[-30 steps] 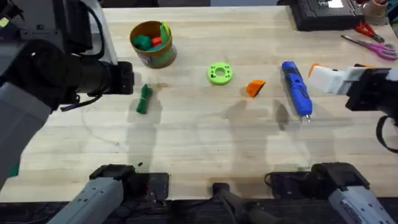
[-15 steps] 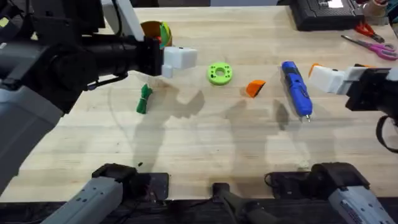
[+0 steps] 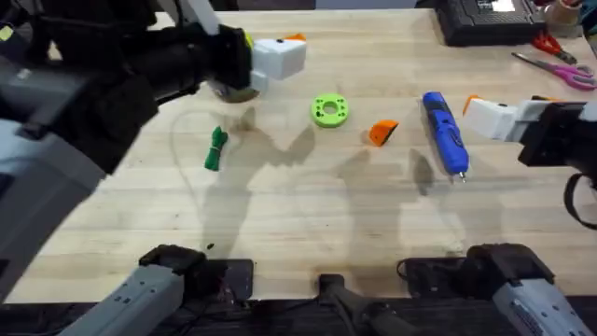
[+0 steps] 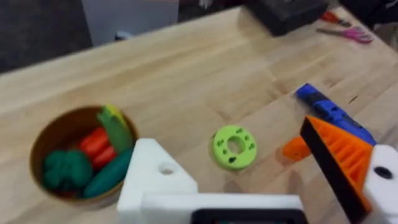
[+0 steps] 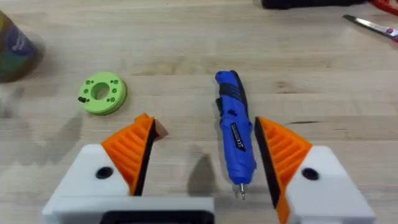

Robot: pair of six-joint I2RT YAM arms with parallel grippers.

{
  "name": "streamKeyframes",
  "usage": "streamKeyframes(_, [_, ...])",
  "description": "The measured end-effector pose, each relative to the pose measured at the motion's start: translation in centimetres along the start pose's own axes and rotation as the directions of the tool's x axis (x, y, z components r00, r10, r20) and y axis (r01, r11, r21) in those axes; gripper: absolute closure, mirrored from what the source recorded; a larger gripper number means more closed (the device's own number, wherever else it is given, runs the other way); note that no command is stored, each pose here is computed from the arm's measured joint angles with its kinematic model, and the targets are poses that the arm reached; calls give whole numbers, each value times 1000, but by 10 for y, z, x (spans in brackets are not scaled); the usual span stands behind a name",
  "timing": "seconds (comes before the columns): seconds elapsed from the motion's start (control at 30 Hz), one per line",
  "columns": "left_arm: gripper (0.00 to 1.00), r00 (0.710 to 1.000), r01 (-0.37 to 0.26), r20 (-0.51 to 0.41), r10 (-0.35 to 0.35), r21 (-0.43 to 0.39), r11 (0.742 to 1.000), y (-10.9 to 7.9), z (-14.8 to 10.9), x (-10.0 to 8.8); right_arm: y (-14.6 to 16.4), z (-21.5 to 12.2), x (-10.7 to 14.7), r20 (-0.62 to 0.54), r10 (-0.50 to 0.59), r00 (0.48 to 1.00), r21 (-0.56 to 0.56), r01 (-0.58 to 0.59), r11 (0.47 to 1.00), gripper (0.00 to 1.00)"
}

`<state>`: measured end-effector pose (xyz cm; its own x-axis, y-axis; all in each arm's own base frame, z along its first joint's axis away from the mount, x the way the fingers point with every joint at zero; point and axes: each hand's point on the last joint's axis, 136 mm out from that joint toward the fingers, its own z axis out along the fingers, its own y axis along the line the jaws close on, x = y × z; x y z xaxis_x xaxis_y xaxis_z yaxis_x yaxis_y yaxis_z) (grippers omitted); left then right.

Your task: Pick up the gripper from the table and insert it into the empty holder that is missing its gripper. Then pick up a screw, insert it into the mounting hole, and use the screwdriver to tighten it. Finally, clean up the table by picking up the vegetable and placing it into the bucket.

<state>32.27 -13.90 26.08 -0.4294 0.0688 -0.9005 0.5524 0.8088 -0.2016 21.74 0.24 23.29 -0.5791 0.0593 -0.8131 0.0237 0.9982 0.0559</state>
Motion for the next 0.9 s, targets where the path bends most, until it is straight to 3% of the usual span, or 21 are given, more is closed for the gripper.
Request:
streamKeyframes(0.17, [14,987,-135,101,126,85,987,-37,-2,4,0,0,0,0,0,1000,0,0,1000,83])
streamKeyframes(0.3, [14,955,-252,195,222,147,957,-70,-17,21,0,0,0,0,0,1000,0,0,1000,82])
streamKeyframes(0.4, [14,929,-307,265,259,159,938,-82,-31,36,0,0,0,0,0,1000,0,0,1000,83])
streamKeyframes(0.63, [14,876,-368,381,295,135,920,-86,-54,72,0,0,0,0,0,1000,0,0,1000,84])
streamKeyframes(0.9, [14,853,-351,450,264,121,929,-83,-64,102,0,0,0,0,0,1000,0,0,1000,83])
